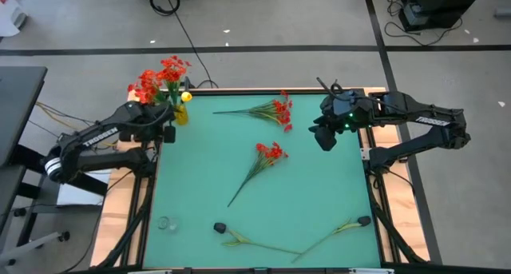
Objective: Sort flowers into vase by color
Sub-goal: Put the yellow flower into the yellow vase
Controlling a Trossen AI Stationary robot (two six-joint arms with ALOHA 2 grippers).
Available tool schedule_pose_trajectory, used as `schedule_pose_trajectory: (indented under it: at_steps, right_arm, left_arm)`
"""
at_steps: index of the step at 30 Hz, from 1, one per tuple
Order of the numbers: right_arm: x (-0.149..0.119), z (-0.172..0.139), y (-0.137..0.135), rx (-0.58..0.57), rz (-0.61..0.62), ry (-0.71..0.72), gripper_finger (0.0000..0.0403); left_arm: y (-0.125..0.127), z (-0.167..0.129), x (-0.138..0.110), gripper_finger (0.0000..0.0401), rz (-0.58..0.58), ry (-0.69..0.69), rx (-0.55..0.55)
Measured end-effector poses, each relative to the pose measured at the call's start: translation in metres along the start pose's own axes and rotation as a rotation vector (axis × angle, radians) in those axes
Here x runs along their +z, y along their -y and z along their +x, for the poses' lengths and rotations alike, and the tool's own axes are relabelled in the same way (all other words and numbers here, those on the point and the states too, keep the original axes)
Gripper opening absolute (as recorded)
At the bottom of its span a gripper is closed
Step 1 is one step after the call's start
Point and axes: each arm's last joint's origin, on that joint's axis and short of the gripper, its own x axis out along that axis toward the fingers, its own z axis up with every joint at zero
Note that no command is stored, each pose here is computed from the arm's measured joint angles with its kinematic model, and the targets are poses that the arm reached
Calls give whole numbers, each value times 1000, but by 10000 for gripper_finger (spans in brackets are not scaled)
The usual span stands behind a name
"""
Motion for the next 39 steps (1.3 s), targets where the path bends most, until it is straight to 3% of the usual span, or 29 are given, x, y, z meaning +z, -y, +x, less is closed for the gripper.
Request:
schedule_pose_trajectory:
  at_steps: [6,11,16,26,30,39]
  right_arm:
    - [-3,0,2,-19,-13,-34,178]
    - [-5,0,3,-31,-17,-54,178]
    - [-6,0,3,-34,-18,-58,178]
    - [-6,0,4,-62,-15,-54,178]
    - [-6,0,5,-65,-10,-54,178]
    - [-7,0,6,-95,12,-54,178]
  left_arm:
    - [2,6,9,139,127,-42,36]
    - [-1,9,20,139,149,-17,22]
    - [-3,15,27,143,220,-78,53]
    - [9,26,37,212,230,-128,76]
    - [11,28,39,243,284,-136,91]
    - [4,26,36,236,462,-147,199]
